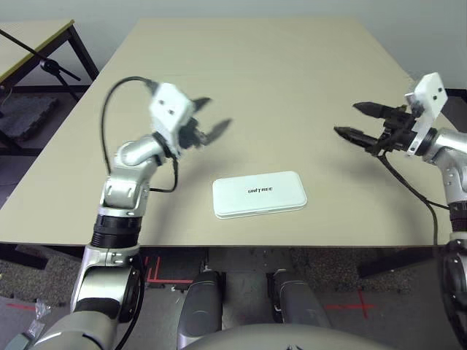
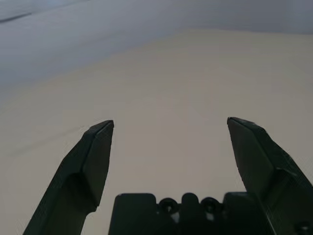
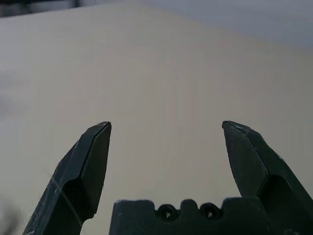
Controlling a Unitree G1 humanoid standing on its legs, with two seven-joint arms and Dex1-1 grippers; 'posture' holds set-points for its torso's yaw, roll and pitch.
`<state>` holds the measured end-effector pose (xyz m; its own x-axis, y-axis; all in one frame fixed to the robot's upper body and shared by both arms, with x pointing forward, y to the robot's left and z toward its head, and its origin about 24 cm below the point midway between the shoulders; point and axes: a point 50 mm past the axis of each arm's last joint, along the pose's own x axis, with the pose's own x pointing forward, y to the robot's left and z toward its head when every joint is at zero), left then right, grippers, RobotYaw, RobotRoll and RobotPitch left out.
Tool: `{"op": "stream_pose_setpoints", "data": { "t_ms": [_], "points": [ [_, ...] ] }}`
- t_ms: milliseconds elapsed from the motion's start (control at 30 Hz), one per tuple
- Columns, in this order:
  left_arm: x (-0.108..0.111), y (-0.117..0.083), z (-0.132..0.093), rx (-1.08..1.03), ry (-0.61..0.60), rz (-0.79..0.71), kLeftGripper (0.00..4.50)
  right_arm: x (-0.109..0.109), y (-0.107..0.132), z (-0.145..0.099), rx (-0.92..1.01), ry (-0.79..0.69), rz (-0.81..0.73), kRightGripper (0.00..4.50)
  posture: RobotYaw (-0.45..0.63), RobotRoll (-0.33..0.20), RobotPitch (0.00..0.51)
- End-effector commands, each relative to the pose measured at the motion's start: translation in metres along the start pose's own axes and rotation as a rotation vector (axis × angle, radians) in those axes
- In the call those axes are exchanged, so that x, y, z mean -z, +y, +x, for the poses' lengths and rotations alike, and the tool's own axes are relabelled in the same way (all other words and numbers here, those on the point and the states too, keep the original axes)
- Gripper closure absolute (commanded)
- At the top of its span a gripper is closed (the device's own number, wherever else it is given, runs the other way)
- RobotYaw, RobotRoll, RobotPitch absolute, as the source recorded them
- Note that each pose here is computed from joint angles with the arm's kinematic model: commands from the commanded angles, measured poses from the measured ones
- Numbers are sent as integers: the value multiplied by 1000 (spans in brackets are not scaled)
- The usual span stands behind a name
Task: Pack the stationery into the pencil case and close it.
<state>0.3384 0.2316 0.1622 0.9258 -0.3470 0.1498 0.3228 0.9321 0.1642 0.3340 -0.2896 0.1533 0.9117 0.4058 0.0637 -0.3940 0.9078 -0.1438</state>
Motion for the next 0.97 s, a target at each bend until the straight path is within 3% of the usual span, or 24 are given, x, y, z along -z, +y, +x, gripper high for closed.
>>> {"op": "stream_pose_setpoints", "data": {
  "t_ms": [33,167,333,967],
  "points": [
    [20,38,-12,-215,14,-76,41,14,-21,-7,323,-45,35,0,36,0,101],
    [36,68,-28,-386,31,-78,41,37,-38,-24,664,-38,77,0,32,0,98],
    [47,78,-37,-451,31,-68,41,57,-44,-44,865,-2,66,0,32,0,98],
    [50,67,-30,-436,14,-59,41,56,-31,-23,770,-28,60,0,32,0,125]
  ]
}}
